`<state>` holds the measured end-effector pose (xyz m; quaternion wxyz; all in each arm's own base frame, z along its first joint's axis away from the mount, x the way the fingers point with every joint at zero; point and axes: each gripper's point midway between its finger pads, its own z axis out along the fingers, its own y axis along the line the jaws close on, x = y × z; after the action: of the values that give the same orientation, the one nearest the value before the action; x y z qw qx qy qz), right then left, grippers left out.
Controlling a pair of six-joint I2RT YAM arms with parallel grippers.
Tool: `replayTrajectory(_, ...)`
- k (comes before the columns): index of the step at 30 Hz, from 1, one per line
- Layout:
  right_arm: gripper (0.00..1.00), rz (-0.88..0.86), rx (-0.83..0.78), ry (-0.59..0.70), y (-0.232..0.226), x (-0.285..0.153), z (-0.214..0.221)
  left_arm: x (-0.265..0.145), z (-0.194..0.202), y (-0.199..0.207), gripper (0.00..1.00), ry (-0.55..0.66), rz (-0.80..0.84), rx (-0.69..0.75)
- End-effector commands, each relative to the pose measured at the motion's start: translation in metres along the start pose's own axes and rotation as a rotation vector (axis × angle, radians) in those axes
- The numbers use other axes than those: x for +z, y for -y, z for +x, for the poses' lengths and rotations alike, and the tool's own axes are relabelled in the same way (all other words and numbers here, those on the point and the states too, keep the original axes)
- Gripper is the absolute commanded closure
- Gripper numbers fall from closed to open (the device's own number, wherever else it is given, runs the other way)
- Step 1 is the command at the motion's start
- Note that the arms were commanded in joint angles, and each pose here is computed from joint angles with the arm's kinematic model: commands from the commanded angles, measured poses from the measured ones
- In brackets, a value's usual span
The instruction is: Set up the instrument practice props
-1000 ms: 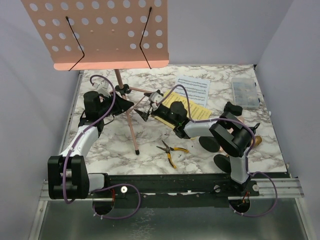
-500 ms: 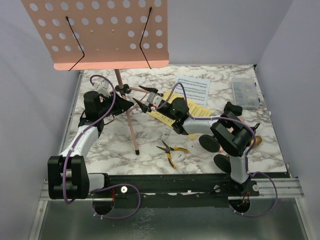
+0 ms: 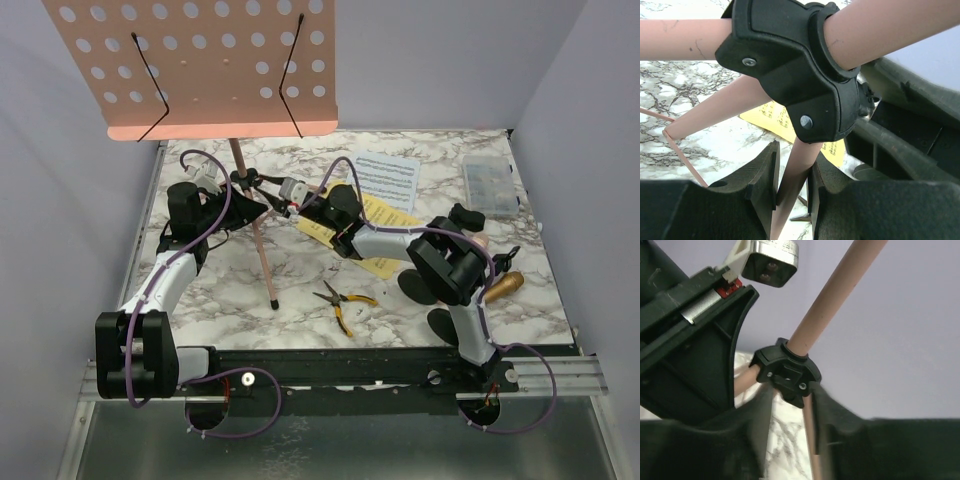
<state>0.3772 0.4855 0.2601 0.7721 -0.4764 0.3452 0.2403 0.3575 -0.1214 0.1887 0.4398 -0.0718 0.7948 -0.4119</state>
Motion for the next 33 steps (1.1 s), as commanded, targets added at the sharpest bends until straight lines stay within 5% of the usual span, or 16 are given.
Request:
replayTrajectory(1, 0.84, 0.019, 0.153, -0.01, -0.003, 0.01, 0.004, -0.005, 0.051, -0.041, 0.96, -0.135, -0.162, -0.181)
replayTrajectory(2, 0.98, 0.057, 0.215, -0.016, 0.001, 0.01, 0.005, -0.005, 0.051, -0.04, 0.96, -0.134, -0.161, -0.18)
replayTrajectory(3, 0.99, 0.122, 0.314, -0.011, 0.009, 0.008, 0.002, -0.006, 0.051, -0.041, 0.96, -0.134, -0.161, -0.182)
replayTrajectory(9, 1.0, 0.452, 1.161, -0.082, 0.026, -0.007, 0.005, -0.005, 0.052, -0.042, 0.96, -0.134, -0.166, -0.189)
replayTrajectory(14, 1.0, 0.435, 2.022, -0.052, 0.019, -0.005, -0.008, -0.004, 0.054, -0.041, 0.96, -0.146, -0.158, -0.204)
replayTrajectory(17, 1.0, 0.391, 2.29, 0.07, 0.039, 0.009, -0.031, -0.003, 0.055, -0.039, 0.96, -0.15, -0.152, -0.199)
replayTrajectory(20, 1.0, 0.557, 2.561, -0.094, 0.041, 0.023, -0.021, -0.004, 0.053, -0.038, 0.96, -0.139, -0.153, -0.189)
replayTrajectory(25, 0.97, 0.596, 2.619, 0.06, 0.077, 0.025, -0.038, -0.006, 0.051, -0.042, 0.96, -0.126, -0.173, -0.152)
replayTrajectory(33, 0.37, 0.631, 2.335, 0.229, 0.094, -0.043, -0.049, -0.005, 0.051, -0.045, 0.96, -0.151, -0.193, -0.153)
